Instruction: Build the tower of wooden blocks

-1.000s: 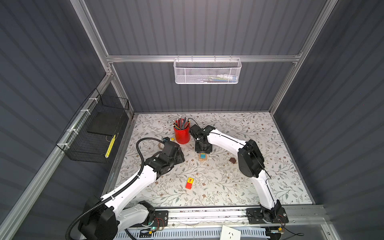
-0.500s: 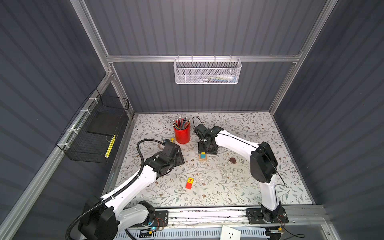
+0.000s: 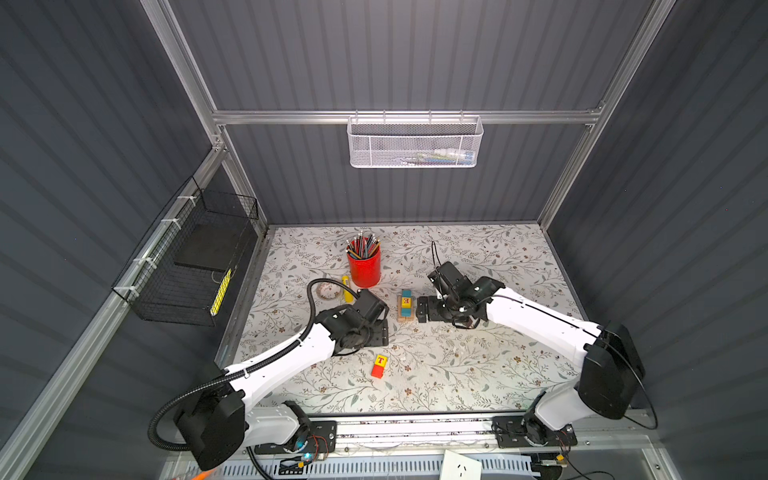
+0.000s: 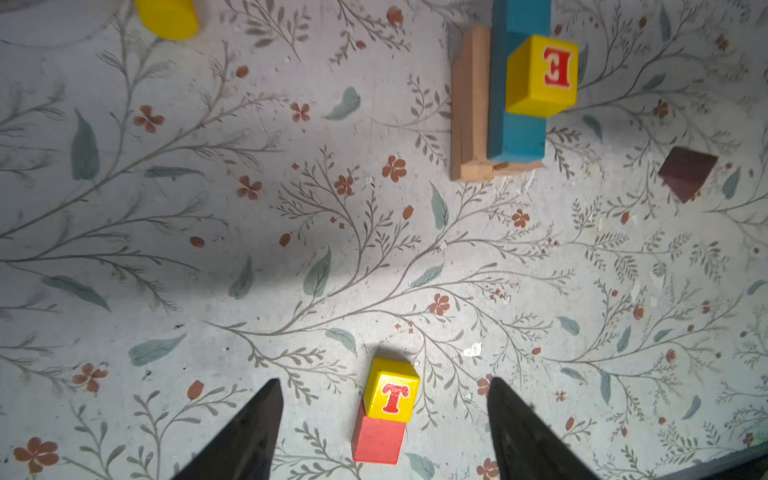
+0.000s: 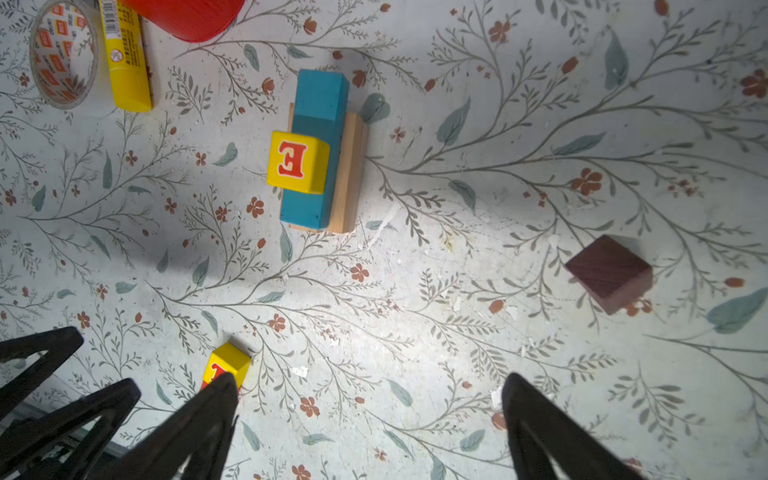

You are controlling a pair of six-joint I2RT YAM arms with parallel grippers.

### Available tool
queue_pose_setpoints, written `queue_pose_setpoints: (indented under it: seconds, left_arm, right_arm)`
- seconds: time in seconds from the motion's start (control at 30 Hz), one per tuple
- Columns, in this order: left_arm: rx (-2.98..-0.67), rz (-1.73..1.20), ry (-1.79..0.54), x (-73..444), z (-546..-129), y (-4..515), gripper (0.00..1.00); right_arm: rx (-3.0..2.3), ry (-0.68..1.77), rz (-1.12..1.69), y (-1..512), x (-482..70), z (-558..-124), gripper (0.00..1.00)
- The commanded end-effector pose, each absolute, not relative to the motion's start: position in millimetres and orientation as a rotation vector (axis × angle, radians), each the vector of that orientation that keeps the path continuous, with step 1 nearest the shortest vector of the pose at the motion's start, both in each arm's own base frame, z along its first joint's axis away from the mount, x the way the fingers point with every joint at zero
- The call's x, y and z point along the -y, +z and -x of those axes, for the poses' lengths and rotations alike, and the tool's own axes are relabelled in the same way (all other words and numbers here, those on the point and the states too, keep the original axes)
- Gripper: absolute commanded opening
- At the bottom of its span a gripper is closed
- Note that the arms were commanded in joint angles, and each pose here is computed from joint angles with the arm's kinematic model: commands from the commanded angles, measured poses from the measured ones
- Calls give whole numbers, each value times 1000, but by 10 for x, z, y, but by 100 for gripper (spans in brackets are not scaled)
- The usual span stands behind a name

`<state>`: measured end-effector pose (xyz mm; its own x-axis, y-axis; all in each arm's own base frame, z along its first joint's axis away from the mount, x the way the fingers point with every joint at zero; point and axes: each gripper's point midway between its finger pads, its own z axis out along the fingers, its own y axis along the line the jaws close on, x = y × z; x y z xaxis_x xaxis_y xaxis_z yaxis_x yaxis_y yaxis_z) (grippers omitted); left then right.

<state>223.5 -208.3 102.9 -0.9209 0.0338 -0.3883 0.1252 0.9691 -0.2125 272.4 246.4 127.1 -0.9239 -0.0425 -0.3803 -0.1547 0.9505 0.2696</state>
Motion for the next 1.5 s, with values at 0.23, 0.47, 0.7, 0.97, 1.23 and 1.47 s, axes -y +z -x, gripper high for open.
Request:
queue_pose_setpoints:
  seconds: [0.23,0.47,0.7,0.97,1.23,1.47]
  left_arm:
    - [-2875,-190,-397,2256,-1973,680,83]
    - [-2933,-122,-507,2381,-1874,455,84]
    - [-2956,-97,-584,2486,-1804,414,85]
    - [-2990,-79,-760,2745,-1704,439,80]
    - [-3012,-72,-851,3069,-1653,440,76]
    - [-2834,-89,-737,2833,-1856,903,78]
  right_arm:
    - [-2713,493,166,1108,-2369,-2519,99]
    - [-2731,496,143,1038,-2370,-2505,99]
    - [-2730,480,124,1039,-2324,-2513,99]
    - [-2737,462,37,1033,-2173,-2527,99]
    - [-2770,494,-53,996,-2025,-2514,99]
    - [-2846,484,-34,976,-2105,-2394,97]
